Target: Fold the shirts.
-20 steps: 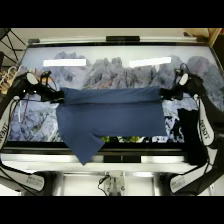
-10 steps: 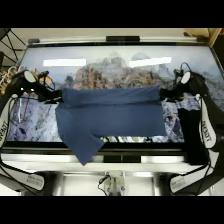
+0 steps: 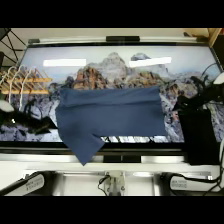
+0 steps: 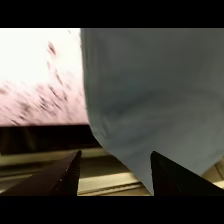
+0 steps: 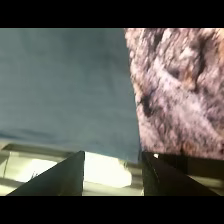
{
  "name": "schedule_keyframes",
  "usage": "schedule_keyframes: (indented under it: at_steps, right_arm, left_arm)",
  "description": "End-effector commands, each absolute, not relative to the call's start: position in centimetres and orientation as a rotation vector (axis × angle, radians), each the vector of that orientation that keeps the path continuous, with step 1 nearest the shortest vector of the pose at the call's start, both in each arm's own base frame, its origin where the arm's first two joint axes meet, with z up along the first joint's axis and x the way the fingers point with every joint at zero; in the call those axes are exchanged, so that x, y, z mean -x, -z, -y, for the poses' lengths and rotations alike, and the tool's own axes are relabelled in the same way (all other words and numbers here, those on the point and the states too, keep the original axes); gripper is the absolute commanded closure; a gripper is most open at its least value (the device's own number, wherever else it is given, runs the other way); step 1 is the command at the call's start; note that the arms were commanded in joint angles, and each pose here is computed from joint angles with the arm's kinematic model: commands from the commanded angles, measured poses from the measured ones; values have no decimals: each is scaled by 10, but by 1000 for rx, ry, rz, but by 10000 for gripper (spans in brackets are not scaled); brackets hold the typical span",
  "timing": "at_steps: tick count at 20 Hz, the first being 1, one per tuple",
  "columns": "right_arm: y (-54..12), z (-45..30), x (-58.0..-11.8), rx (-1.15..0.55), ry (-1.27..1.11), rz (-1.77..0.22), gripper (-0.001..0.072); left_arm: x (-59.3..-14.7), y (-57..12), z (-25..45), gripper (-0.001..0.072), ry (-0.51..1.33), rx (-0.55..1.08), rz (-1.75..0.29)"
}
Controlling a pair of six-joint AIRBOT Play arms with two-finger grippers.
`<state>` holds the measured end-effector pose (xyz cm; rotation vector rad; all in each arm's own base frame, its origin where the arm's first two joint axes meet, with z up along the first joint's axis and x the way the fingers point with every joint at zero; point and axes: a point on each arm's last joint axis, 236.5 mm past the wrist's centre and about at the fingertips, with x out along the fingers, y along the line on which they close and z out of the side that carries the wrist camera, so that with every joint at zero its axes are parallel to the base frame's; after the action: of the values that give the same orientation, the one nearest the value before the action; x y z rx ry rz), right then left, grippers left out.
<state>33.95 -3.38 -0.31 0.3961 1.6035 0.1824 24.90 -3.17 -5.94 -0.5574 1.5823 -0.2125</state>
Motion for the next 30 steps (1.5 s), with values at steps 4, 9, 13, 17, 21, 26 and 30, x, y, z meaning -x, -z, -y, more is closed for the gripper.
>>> schedule_keyframes:
  at_steps: [4, 9, 13, 17, 21, 26, 30]
  right_arm:
    - [11, 23, -282, -434, -202, -1680, 247]
    - [15, 26, -286, -435, -177, -1662, 247]
    - [27, 40, -288, -417, -90, -1649, 247]
    - [78, 39, -267, -429, -34, -1675, 247]
    - [98, 23, -282, -541, -22, -1577, 246]
    - [111, 22, -274, -548, -14, -1612, 246]
    - [119, 6, -276, -645, -31, -1614, 247]
  left_arm:
    - [-186, 98, 73, 173, 216, 705, -1458]
    - [-200, 104, 75, 209, 194, 734, -1425]
    - [-208, 108, 96, 541, 233, 729, -1415]
    - [-210, 106, 97, 671, 241, 723, -1412]
    - [-219, 96, 96, 671, 258, 711, -1391]
    - [-223, 85, 99, 671, 289, 705, -1391]
    - [-217, 84, 103, 671, 323, 693, -1410]
